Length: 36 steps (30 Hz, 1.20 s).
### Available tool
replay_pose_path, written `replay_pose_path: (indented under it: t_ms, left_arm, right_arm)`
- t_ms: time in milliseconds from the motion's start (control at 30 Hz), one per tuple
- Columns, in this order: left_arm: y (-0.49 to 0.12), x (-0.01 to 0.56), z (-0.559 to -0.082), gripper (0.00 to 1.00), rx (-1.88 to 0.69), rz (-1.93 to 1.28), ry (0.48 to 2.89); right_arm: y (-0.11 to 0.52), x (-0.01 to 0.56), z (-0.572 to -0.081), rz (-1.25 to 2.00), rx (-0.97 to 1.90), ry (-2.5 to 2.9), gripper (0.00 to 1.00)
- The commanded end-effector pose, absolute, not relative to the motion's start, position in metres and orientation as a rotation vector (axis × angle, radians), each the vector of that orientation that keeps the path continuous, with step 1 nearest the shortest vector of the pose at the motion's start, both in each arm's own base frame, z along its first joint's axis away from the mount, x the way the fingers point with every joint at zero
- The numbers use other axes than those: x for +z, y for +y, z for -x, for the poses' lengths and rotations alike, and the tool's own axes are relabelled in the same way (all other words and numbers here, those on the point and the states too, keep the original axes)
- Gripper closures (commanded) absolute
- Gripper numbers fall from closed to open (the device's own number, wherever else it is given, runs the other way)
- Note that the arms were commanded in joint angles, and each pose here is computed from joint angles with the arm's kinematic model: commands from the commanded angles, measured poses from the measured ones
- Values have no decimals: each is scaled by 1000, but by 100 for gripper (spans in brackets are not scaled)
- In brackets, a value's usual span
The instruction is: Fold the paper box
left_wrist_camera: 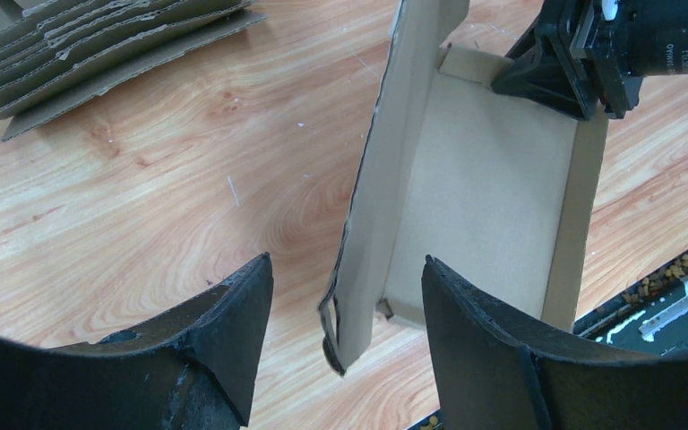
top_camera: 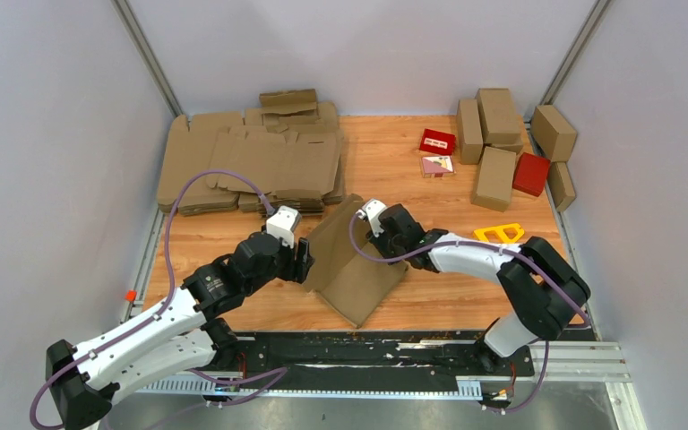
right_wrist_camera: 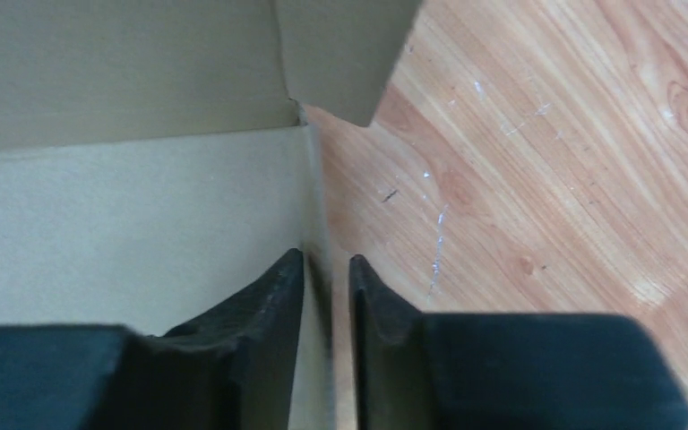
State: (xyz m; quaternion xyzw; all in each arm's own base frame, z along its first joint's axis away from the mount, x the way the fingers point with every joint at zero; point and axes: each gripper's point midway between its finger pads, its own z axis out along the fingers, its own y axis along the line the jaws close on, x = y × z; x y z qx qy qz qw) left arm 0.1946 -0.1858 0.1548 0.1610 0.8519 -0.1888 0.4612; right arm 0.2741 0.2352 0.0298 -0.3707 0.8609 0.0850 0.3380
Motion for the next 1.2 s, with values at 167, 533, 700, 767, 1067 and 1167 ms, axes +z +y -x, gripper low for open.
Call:
replay_pose_path:
  t_ms: [167,533,700,767,1067,1167]
  left_arm:
    - [-186,178,-203,31,-471,-361,2028]
    - [-174,196,-223,0,-381,-236,2037]
    - [-166,205,-231,0,-413,-102,2031]
    - [-170,200,-230,0,-440,-91,2044]
    - [-170,172,-228,0,-482,-3,2056]
    - [-177,164,-228,0,-540,-29,2054]
  right_arm:
    - [213,49,-296,760,-19,2220,95]
    - [178,27,-274,243,-93,2412,100]
    - [165,25,-265,-107,-158,2473,100]
    - [169,24,-261,-192,-124,2492,100]
    - [179,33,-257,-306,33,2453,100]
    - [177,36,-257,-295,24,2446,100]
